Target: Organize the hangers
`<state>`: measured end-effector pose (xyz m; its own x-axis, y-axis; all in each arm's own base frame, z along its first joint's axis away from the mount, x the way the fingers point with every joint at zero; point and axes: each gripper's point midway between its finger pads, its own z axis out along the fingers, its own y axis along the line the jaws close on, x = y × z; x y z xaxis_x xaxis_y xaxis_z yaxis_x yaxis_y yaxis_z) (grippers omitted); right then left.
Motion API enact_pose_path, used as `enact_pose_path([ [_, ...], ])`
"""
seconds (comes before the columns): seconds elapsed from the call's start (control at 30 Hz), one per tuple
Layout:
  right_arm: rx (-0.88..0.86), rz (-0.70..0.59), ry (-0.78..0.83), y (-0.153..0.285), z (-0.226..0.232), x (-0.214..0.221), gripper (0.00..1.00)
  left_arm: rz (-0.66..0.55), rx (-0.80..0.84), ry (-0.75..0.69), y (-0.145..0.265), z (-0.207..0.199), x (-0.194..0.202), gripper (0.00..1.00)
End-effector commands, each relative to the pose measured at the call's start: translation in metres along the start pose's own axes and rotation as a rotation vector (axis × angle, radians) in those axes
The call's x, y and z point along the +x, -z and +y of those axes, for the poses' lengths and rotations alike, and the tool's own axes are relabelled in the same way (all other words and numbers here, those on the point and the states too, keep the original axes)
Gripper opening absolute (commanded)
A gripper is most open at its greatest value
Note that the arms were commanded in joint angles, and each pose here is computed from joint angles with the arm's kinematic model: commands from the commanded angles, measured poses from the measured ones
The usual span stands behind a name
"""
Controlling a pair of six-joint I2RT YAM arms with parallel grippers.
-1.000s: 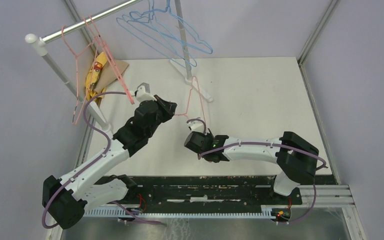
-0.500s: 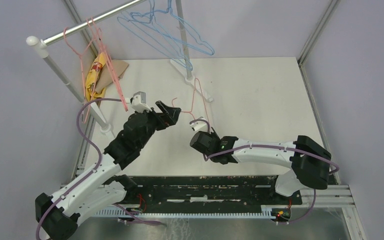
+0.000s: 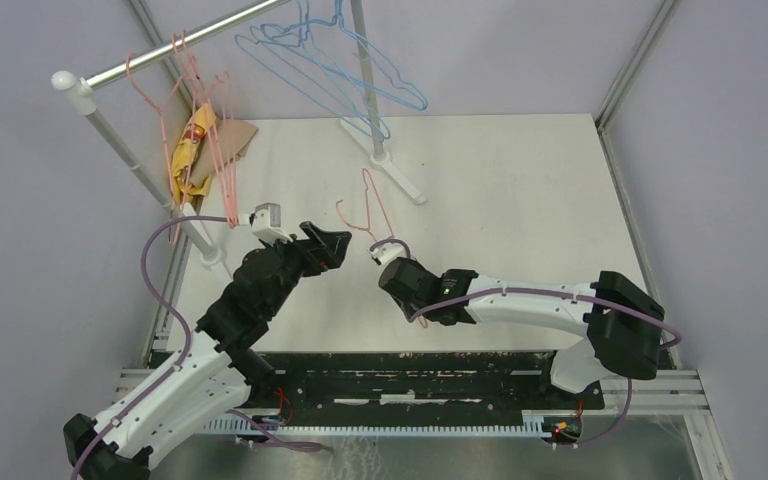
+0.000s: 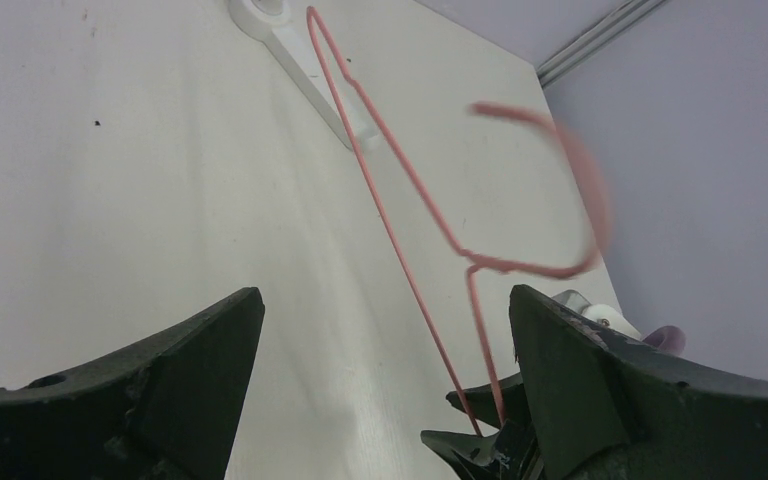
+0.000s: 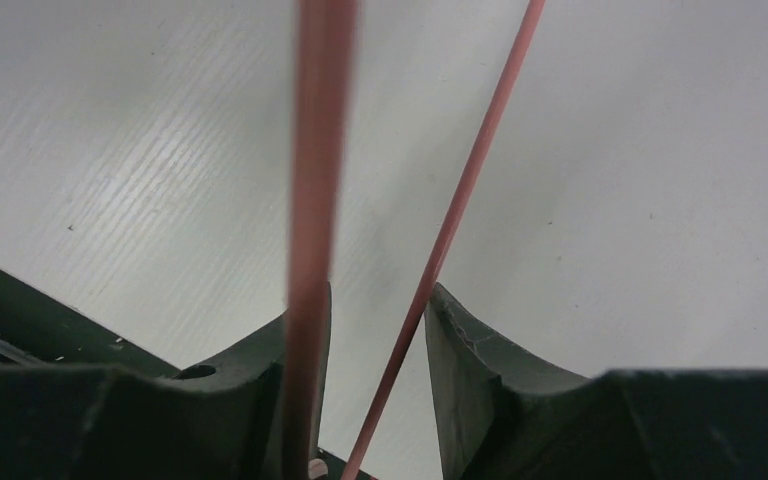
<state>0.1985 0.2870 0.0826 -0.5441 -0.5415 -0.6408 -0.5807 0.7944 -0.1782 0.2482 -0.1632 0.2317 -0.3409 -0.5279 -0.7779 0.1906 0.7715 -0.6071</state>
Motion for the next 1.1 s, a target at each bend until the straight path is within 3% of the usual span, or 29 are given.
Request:
enact_pose_path([
  [0.0, -0.098, -0.093, -0.02, 0.007, 0.018, -0.038, 0.01, -0.015, -0.006, -0.064, -0.004, -0.002, -0.008, 0.99],
  [0.17, -0.151, -0.125, 0.031, 0.019, 0.018, -0.052, 0.01, -0.028, 0.031, -0.066, -0.006, -0.012, -0.013, 0.99],
  [0.4, -0.257, -0.221, -0.025, 0.044, 0.009, -0.094, 0.01, -0.058, 0.053, -0.076, 0.0, -0.022, -0.029, 0.99],
  [1.07, -0.456, -0.36, 0.05, 0.066, 0.039, -0.225, 0.01, -0.034, -0.032, -0.101, 0.018, 0.014, -0.009, 0.99],
])
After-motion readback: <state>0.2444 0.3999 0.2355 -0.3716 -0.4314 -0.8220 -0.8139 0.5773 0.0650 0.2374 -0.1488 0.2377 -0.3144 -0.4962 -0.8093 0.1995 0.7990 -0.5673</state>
